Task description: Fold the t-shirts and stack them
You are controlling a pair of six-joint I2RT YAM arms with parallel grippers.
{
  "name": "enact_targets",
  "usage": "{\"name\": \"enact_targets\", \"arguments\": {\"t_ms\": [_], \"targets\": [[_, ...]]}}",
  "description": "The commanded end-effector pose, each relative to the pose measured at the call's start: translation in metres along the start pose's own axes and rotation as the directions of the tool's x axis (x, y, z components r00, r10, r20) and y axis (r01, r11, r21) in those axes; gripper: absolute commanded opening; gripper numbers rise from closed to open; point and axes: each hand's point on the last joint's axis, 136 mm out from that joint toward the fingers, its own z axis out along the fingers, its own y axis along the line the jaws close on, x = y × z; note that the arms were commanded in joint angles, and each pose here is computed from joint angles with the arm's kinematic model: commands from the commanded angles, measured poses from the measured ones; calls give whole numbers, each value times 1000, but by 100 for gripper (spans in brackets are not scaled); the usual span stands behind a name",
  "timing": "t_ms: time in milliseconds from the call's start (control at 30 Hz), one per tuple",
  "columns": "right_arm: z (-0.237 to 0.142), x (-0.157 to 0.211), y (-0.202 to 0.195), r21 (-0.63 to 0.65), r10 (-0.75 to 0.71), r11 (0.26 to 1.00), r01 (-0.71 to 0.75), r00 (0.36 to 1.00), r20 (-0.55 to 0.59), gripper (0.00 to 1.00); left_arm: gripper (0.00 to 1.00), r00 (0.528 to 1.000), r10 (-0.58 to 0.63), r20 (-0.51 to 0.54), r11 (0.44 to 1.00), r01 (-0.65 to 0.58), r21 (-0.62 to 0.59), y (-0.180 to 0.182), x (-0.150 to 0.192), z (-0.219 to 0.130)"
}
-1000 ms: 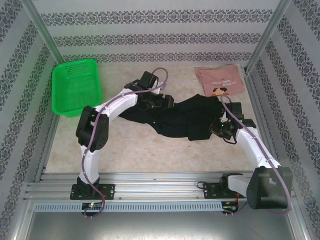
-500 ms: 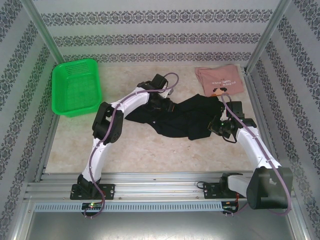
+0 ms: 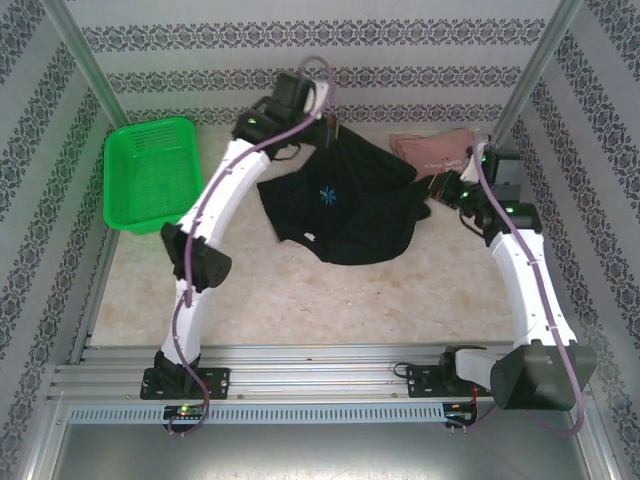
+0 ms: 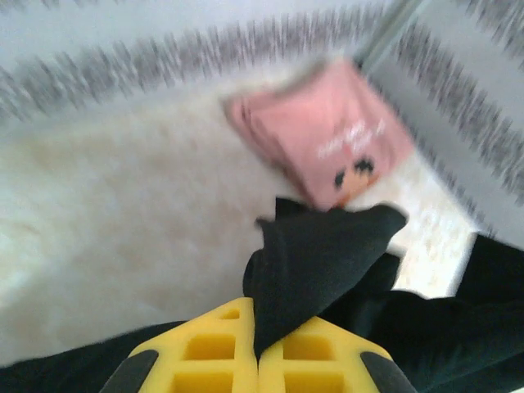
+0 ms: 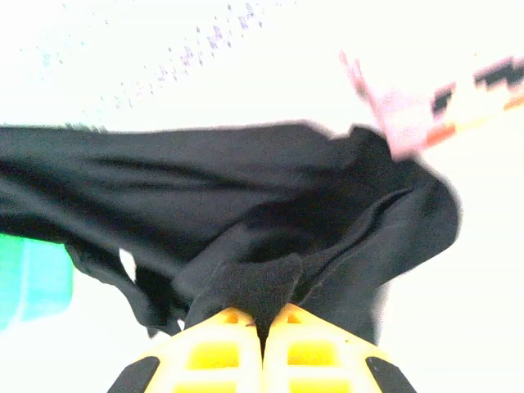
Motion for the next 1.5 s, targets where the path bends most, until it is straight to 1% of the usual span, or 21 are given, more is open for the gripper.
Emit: {"name": "enact_targets", "arguments": {"t_ms": [0,133,233,367,467,533,600,667,767,867,1000,1133,1200,1267,1333,1400,1467], "targets": [[-19,-54,21,-55,-22,998,31,988,154,5,0,973,49,226,998,-37,-60,10,-68,-77],[-43,-105,36,-81,-32,995,59,954,297,5,0,939,94,330,992,-62,-106,26,-99,-121],[-61,-135,48,-105,-39,991,85,925,377,5,0,913,84,398,993,-42,-114,40,-118,-148],[-79,-157,56,-106,-54,988,111,898,437,5,0,888,80,453,990,-19,-139,56,-132,-179],[-85,-158,55,-110,-48,988,107,895,444,5,0,882,53,468,990,16,-141,66,-133,-198],[-79,-148,49,-115,-41,988,99,904,425,6,0,886,47,460,991,15,-130,65,-130,-204],[-68,-134,37,-104,-19,993,64,924,382,6,0,888,35,459,994,16,-107,59,-129,-209],[-50,-115,22,-90,3,996,26,949,314,6,0,890,10,455,999,15,-51,49,-127,-210],[-29,-91,-7,-21,43,999,-39,971,236,7,0,904,-33,426,999,19,38,33,-120,-209],[-12,-68,-26,2,93,996,-94,983,160,6,0,912,-17,409,1000,9,20,27,-111,-214],[6,-41,-22,-71,152,986,-148,987,55,7,0,880,4,474,1000,12,-29,26,-116,-251],[12,-6,-5,-127,158,978,-165,986,-62,9,0,837,29,547,999,-9,-39,11,-125,-296],[16,18,9,-173,164,966,-190,975,-150,9,0,817,29,575,1000,-21,-21,2,-129,-312],[23,51,24,-193,159,958,-214,950,-268,10,0,804,22,595,999,-32,7,-7,-132,-322],[28,78,30,-188,155,955,-231,924,-348,11,0,801,5,598,998,-39,44,-13,-134,-322],[32,95,23,-153,189,952,-266,901,-390,13,0,812,-32,583,995,-32,99,-17,-135,-311],[38,104,-6,-55,236,959,-278,891,-388,14,0,838,-74,540,984,-29,179,-29,-132,-285]]}}
